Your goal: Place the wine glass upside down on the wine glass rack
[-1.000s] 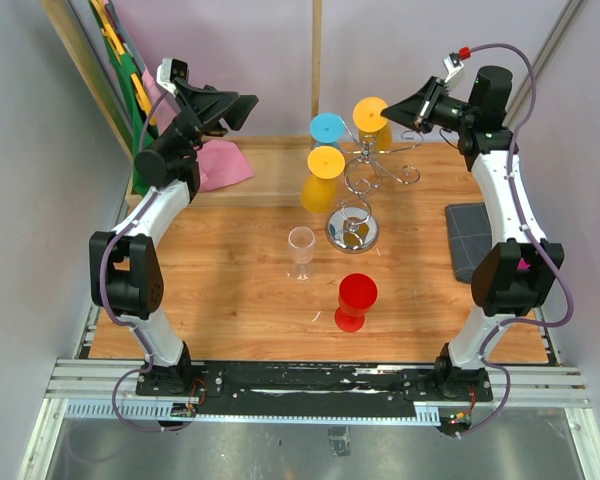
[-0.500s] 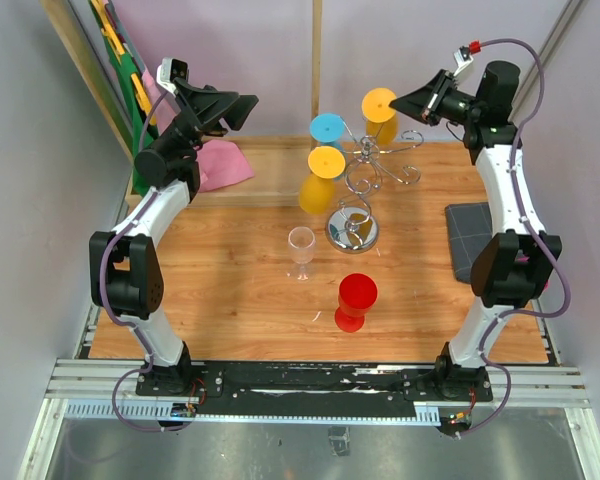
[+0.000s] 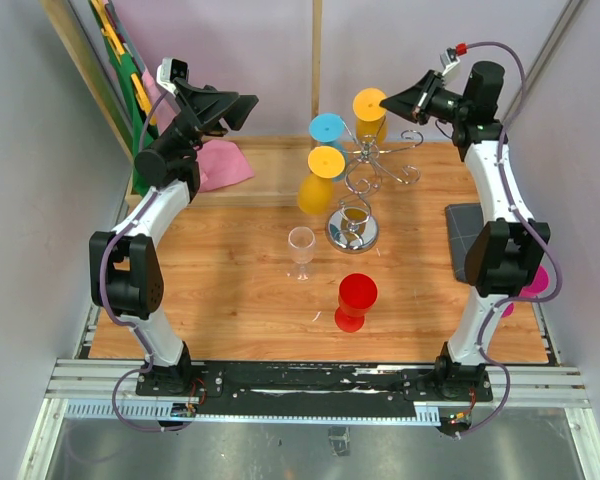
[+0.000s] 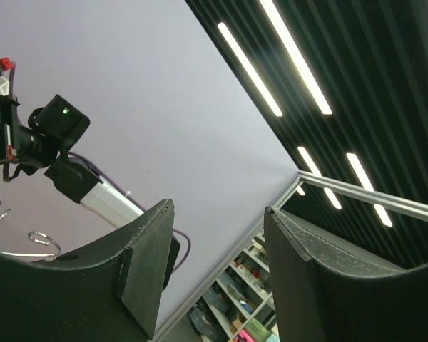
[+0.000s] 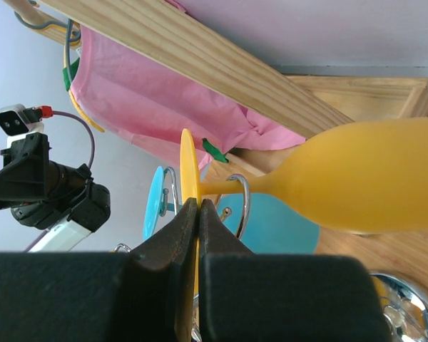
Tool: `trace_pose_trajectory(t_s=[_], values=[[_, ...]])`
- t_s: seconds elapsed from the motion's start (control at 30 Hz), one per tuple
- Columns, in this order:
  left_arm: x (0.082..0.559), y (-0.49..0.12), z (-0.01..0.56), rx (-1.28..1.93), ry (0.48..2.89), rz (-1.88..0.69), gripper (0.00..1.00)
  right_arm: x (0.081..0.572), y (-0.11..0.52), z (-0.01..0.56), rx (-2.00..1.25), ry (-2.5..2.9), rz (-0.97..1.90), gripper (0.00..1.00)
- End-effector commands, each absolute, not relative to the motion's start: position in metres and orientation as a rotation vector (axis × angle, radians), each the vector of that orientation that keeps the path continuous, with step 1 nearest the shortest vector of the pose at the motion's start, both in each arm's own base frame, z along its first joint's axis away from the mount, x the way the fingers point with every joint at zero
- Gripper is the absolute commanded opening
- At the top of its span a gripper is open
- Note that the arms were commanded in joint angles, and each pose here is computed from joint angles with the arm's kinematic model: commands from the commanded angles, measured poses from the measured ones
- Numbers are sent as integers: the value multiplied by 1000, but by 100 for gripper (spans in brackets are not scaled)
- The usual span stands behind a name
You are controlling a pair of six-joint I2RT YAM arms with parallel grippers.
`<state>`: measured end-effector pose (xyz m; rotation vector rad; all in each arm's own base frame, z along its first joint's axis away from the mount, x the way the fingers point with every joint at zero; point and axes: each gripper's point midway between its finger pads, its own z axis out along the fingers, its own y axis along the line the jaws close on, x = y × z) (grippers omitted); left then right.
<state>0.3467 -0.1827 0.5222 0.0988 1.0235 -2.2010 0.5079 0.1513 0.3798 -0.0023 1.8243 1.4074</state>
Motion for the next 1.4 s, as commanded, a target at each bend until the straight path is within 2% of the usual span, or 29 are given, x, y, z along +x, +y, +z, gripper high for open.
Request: trace_pose_trajectory(t_s=[0.0, 0.23, 0.53, 0.93, 1.1, 1.37], values=[[288, -172, 538, 334, 893, -2268, 58, 504, 165, 404, -97, 1762, 1428, 1], [289, -173, 536, 331, 899, -2268, 58, 505, 168, 398, -100, 1774, 1436, 14], [287, -174, 535, 345, 910, -2259, 56, 507, 165, 403, -101, 1760, 1422, 38], [287, -174, 534, 344, 915, -2255, 56, 519, 134, 395, -19, 1773, 1330, 43], [289, -177, 528, 355, 953, -2247, 56, 513, 102, 415, 27, 1726, 1246, 45], [308, -198, 492, 310, 1268, -2097, 55, 468, 86, 470, -17, 1631, 1123, 45]])
